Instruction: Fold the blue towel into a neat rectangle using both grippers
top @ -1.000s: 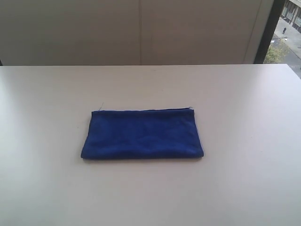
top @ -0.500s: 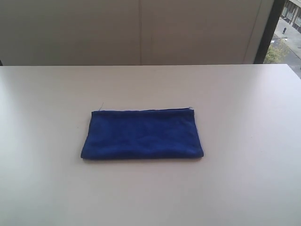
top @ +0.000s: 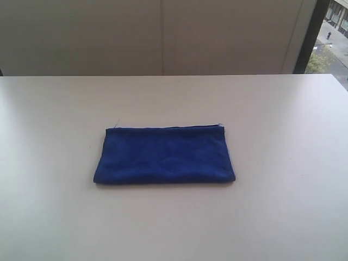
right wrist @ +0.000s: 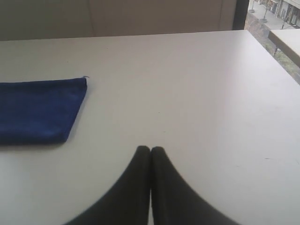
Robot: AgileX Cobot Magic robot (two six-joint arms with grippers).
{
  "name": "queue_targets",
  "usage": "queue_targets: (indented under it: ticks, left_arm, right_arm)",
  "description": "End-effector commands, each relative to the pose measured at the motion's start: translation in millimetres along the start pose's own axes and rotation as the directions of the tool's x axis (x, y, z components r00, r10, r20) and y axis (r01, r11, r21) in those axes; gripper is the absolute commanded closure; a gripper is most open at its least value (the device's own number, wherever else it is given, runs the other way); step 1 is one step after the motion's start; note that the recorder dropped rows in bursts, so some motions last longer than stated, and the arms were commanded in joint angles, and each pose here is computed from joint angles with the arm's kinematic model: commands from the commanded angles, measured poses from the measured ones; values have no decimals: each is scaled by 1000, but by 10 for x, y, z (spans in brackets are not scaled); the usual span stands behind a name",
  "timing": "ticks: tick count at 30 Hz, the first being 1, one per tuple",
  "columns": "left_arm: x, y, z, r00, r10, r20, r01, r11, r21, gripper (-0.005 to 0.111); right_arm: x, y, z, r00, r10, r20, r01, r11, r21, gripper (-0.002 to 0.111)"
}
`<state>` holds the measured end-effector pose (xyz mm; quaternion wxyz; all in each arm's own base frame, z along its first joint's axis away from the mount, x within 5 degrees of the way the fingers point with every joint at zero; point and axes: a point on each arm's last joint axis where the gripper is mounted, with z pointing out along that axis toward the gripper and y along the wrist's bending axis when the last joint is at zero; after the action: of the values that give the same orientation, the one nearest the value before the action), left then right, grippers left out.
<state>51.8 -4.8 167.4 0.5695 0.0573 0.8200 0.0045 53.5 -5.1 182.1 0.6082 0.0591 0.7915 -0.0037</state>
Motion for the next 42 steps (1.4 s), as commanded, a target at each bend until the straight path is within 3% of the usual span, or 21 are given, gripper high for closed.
queue_targets:
  ticks: [1,42]
  left_arm:
    - [8,-5,1,1000,-6,0,6,1000,3,107]
    - [8,-5,1,1000,-6,0,6,1000,3,107]
  right_arm:
    - [1,19,-3,1000,-24,5,24,999,-37,108]
    - [1,27,-3,1000,-27,5,28,998,-51,108]
